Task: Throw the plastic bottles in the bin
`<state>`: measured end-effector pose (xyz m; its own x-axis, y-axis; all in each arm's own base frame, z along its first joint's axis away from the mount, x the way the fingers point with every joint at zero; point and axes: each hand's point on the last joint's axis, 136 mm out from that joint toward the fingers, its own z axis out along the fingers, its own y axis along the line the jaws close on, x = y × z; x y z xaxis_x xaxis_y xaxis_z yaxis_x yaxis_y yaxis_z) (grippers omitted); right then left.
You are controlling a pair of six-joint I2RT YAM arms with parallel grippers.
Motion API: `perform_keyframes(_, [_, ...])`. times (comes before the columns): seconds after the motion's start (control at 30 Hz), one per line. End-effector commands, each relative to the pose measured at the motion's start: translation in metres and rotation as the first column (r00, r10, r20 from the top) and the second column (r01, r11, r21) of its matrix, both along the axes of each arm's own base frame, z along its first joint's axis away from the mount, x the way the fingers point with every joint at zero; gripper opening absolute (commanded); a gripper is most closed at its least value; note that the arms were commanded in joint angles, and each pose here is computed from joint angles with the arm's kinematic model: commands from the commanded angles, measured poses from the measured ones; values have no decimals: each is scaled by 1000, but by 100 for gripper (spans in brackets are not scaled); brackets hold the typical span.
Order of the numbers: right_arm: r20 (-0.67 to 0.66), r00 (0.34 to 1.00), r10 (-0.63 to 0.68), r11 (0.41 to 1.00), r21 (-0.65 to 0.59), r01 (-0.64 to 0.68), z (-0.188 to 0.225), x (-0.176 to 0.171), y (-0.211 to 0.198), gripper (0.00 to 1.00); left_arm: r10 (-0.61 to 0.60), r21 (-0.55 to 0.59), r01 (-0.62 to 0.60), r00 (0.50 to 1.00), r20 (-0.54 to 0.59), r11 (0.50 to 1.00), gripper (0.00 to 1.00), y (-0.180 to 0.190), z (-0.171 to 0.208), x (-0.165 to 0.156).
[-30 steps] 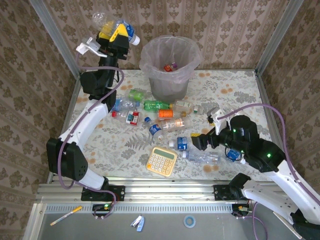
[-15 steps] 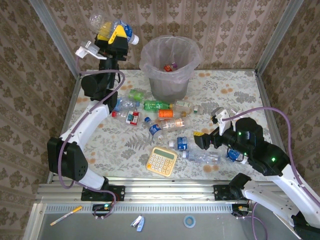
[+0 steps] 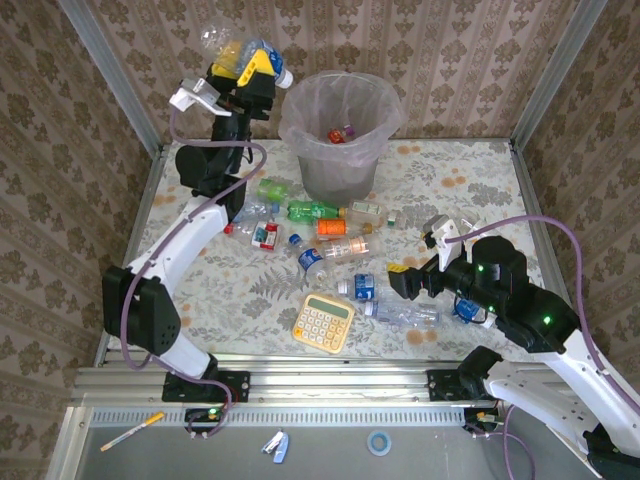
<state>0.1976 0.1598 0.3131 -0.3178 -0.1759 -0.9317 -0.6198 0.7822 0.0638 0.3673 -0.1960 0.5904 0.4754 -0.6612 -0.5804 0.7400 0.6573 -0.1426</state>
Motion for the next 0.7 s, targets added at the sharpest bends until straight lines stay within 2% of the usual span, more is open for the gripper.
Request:
perform_keyframes(0.0, [30,1000,-2,1000,-3,2,4,1,-1,100,12,19,-13,999,48,1000,61,-5,10,-3])
perform_keyframes(0.23, [32,999,-5,1000,-11,5,5,0,-2,100,36,79,-37,999,16,996,61,-22,1,21])
perform_keyframes(0.33, [34,999,-8,1000,-13,8,6,0,-3,100,7,109,-8,1000,6,994,61,-43,-1,22])
perform_keyframes(0.67, [39,999,-8,1000,-13,8,6,-2,-5,100,63,298,-31,993,-99,954,60,-88,-31,59])
